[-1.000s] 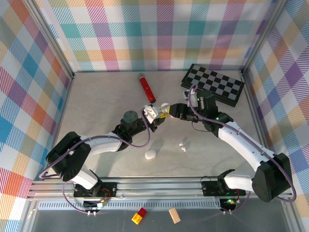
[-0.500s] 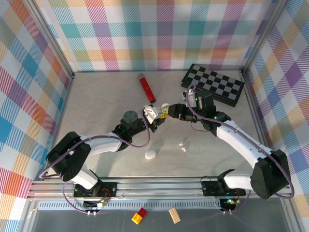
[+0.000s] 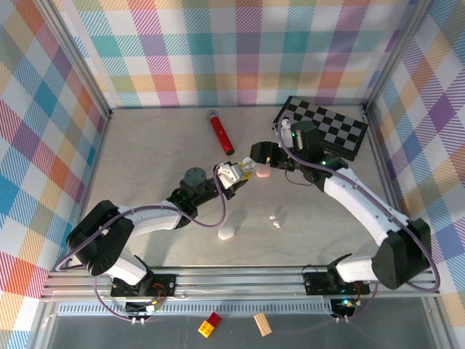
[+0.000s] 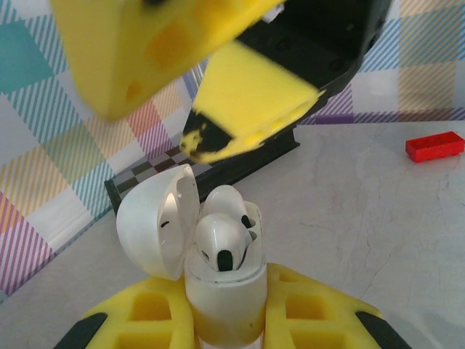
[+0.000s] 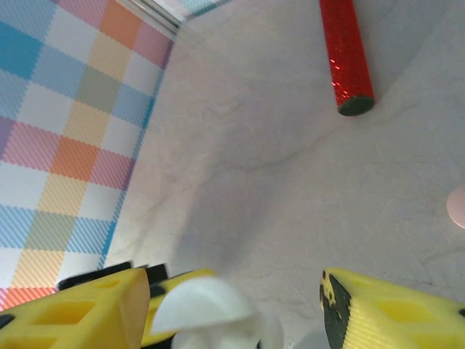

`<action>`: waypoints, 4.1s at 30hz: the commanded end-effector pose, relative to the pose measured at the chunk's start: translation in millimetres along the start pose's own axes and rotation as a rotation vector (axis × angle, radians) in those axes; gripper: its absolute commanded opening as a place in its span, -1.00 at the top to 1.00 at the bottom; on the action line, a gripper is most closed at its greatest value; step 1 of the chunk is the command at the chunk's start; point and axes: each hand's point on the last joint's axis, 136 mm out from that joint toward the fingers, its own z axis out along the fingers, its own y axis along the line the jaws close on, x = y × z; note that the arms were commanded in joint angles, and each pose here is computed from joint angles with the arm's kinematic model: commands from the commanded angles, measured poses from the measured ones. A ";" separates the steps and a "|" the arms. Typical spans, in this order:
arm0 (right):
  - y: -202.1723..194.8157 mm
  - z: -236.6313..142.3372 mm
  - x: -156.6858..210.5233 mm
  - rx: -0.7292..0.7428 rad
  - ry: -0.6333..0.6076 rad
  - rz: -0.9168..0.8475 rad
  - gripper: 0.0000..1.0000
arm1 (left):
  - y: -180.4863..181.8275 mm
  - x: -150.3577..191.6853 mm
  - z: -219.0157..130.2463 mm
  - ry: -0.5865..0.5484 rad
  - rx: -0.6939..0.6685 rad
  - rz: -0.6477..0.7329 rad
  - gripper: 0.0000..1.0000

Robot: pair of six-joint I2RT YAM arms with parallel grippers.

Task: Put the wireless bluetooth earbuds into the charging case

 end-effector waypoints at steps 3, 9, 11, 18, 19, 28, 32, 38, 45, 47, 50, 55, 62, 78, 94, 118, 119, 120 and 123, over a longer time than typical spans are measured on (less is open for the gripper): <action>-11.9 15.2 15.6 0.070 0.136 0.055 -0.25 | -5.6 -8.5 -4.1 -0.016 0.017 0.052 0.86; -18.5 11.3 32.5 0.096 0.213 0.042 -0.26 | 3.4 -8.0 -4.9 -0.003 -0.031 0.000 0.85; -19.9 8.4 40.8 0.093 0.238 0.036 -0.27 | 5.5 -9.0 -5.4 -0.004 -0.042 -0.012 0.85; -8.1 -10.7 44.1 0.028 0.185 -0.049 -0.27 | 4.2 -14.3 -6.4 -0.012 -0.030 -0.041 0.85; -5.2 -14.9 41.3 0.023 0.164 -0.082 -0.27 | 2.8 -14.9 -6.9 -0.013 -0.020 -0.042 0.85; 30.4 -67.6 50.4 -0.123 0.092 -0.744 -0.49 | -47.6 -24.6 -20.9 0.082 0.327 -0.082 0.85; 26.8 -80.5 66.2 -0.140 0.099 -1.033 -0.51 | -55.4 -30.5 -31.7 0.091 0.379 -0.077 0.84; 36.0 -85.3 82.2 -0.250 0.123 -1.164 -0.37 | -60.9 -41.7 -38.9 0.083 0.428 -0.069 0.84; 37.3 -73.9 98.0 -0.326 0.192 -1.175 -0.24 | -63.5 -53.9 -38.9 0.047 0.460 -0.079 0.84; 35.5 -68.9 100.8 -0.330 0.210 -1.175 -0.23 | -63.4 -57.0 -39.5 0.038 0.464 -0.079 0.84; 33.0 -61.8 101.9 -0.330 0.225 -1.174 -0.13 | -63.4 -61.0 -40.3 0.028 0.467 -0.081 0.84; 31.1 -56.2 99.6 -0.325 0.226 -1.178 0.27 | -63.0 -63.7 -42.1 0.022 0.467 -0.081 0.84; 31.8 -57.8 101.4 -0.332 0.225 -1.175 0.50 | -63.5 -64.5 -41.3 0.018 0.471 -0.089 0.84; -10.4 -43.8 50.0 -0.041 0.015 -0.898 0.65 | -28.4 -35.4 -45.5 0.059 0.257 -0.166 -0.58; -150.1 3.9 17.6 0.170 -0.122 0.224 0.65 | -51.9 34.6 -54.5 0.427 0.238 -0.196 -1.00; -222.2 17.8 35.7 0.388 -0.119 0.379 -0.33 | -58.1 95.0 -76.9 0.715 0.111 -0.349 -1.00; -222.0 10.9 33.5 0.408 -0.131 0.363 -0.43 | -61.2 98.2 -79.7 0.736 0.116 -0.355 -1.00; -220.4 3.9 30.0 0.426 -0.147 0.346 -0.49 | -65.6 101.3 -81.7 0.756 0.124 -0.356 -1.00; -218.3 -14.9 25.3 0.476 -0.183 0.303 -0.60 | -82.0 115.8 -89.2 0.852 0.156 -0.337 -0.97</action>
